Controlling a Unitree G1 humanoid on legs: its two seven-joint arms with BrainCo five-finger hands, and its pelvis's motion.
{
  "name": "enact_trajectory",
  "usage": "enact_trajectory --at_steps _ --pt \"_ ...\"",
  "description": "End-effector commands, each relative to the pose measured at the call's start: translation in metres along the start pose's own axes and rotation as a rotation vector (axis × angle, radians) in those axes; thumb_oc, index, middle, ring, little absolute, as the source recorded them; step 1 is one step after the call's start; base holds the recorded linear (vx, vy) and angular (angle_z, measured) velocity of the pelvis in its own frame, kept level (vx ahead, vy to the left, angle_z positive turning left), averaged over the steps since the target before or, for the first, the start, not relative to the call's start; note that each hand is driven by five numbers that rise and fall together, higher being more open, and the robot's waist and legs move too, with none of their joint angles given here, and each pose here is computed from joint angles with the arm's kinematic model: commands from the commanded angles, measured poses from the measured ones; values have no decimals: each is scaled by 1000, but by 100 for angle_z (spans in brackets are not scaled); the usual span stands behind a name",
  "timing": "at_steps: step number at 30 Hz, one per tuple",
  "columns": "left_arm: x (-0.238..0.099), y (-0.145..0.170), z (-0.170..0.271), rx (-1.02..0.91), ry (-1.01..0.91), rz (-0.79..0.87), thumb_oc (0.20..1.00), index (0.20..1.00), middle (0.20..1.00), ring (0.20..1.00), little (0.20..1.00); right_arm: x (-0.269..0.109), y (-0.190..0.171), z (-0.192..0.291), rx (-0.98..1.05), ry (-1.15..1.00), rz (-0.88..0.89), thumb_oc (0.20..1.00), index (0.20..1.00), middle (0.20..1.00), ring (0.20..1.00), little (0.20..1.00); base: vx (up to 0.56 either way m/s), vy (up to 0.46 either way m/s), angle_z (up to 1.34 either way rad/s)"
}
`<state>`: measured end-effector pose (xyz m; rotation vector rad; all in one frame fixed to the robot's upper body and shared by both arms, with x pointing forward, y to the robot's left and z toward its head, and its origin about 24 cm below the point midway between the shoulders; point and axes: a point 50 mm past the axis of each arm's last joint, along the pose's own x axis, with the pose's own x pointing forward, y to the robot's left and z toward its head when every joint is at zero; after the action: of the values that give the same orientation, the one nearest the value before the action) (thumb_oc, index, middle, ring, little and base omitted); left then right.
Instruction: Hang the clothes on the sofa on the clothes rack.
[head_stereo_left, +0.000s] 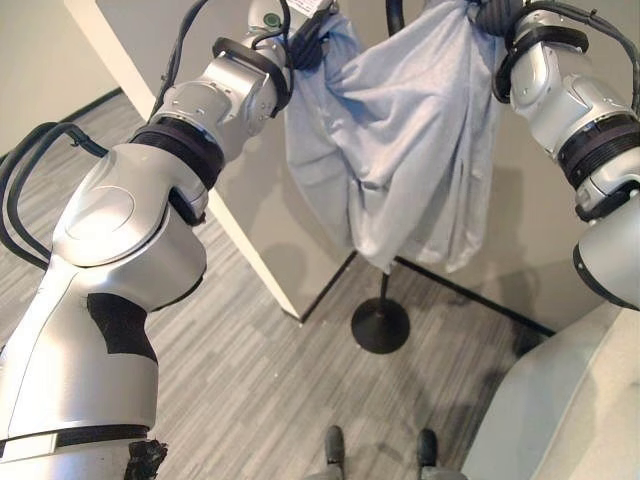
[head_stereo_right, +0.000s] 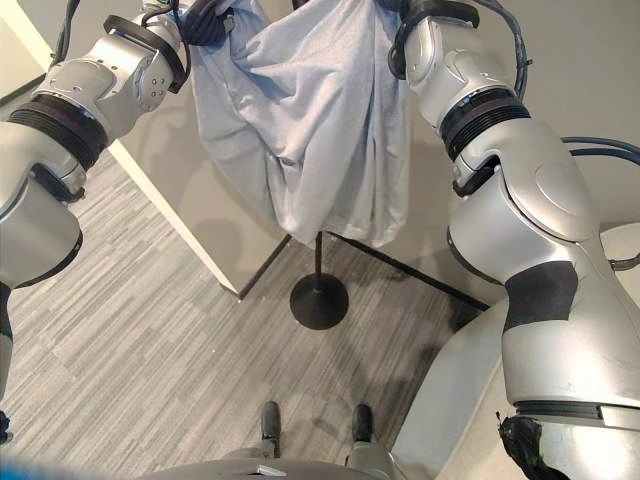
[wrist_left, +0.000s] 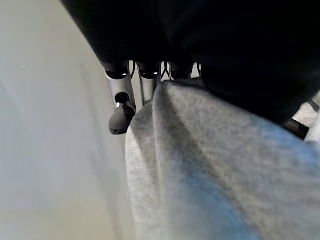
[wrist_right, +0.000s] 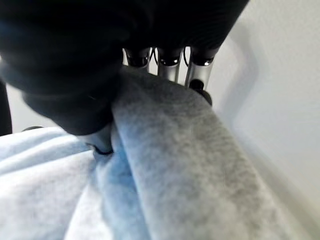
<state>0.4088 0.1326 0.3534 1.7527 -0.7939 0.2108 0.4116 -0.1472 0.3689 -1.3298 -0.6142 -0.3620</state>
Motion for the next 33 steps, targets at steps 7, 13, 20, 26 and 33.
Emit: enact_trajectory --at_steps 7,13,20,26,33 --pt "16 103 -44 66 174 291 200 200 200 200 200 17 -81 -19 -90 87 -204 200 200 200 200 200 5 5 -3" --pt "18 97 -39 30 172 280 200 200 200 200 200 7 -65 -53 -170 197 -97 200 200 200 200 200 0 0 0" --pt "22 93 -30 13 152 243 200 200 200 200 200 0 -45 -65 -193 243 48 200 200 200 200 200 -8 -11 5" --pt "28 78 -7 -6 78 188 200 200 200 200 200 -10 -6 -64 -177 229 224 200 200 200 200 200 -29 -9 1" --pt "28 65 4 -51 51 161 200 200 200 200 200 -20 28 -55 -139 190 328 200 200 200 200 200 -19 -6 1"
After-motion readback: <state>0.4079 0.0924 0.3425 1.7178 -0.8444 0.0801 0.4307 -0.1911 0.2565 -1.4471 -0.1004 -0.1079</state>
